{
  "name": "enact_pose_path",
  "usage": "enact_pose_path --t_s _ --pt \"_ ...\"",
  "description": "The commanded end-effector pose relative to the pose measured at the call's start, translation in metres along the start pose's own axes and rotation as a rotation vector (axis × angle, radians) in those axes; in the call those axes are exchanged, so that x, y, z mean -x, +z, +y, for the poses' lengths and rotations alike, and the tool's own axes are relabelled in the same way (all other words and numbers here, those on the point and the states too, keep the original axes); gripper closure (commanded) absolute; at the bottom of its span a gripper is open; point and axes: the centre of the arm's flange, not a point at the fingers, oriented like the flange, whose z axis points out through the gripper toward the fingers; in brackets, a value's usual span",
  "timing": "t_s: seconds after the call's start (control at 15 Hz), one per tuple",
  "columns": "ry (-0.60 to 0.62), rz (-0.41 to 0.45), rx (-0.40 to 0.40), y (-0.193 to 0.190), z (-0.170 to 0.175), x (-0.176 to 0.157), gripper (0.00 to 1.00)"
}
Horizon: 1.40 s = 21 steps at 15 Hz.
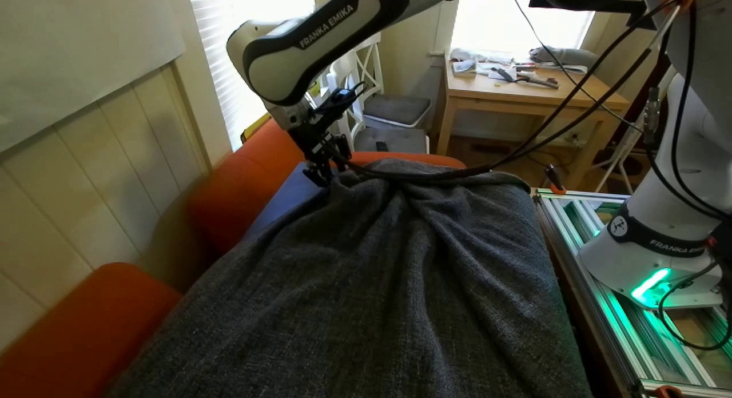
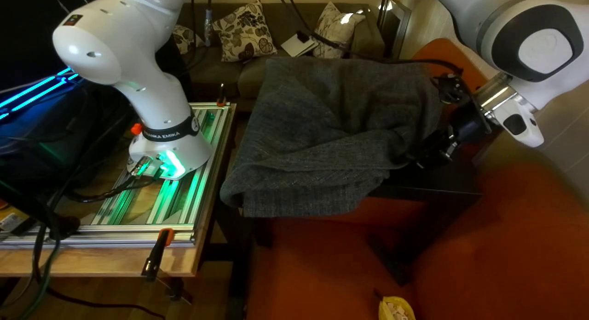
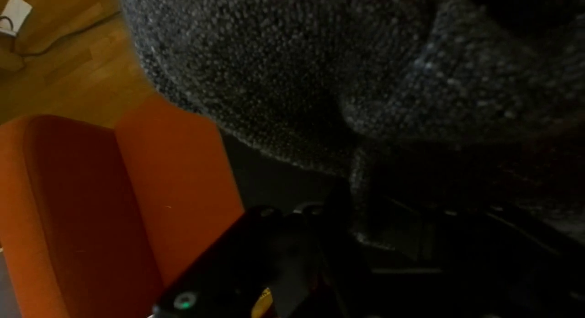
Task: Cover the stool fully with the grey cloth
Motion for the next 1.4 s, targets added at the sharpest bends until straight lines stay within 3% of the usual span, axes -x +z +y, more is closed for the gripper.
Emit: enact_pose_path --t_s 0.0,0.27,0.87,1.33 --pt "0.027 -0.041 -0.010 -0.007 -0.009 -0.015 1.00" --pt "0.112 0.017 -0.062 -0.026 -0.009 -0.016 1.00" --pt "0.401 0.428 -0.190 -0.116 -0.008 -0.051 1.00" --pt "0.558 0.706 -0.197 -0.110 -0.011 -0.089 1.00"
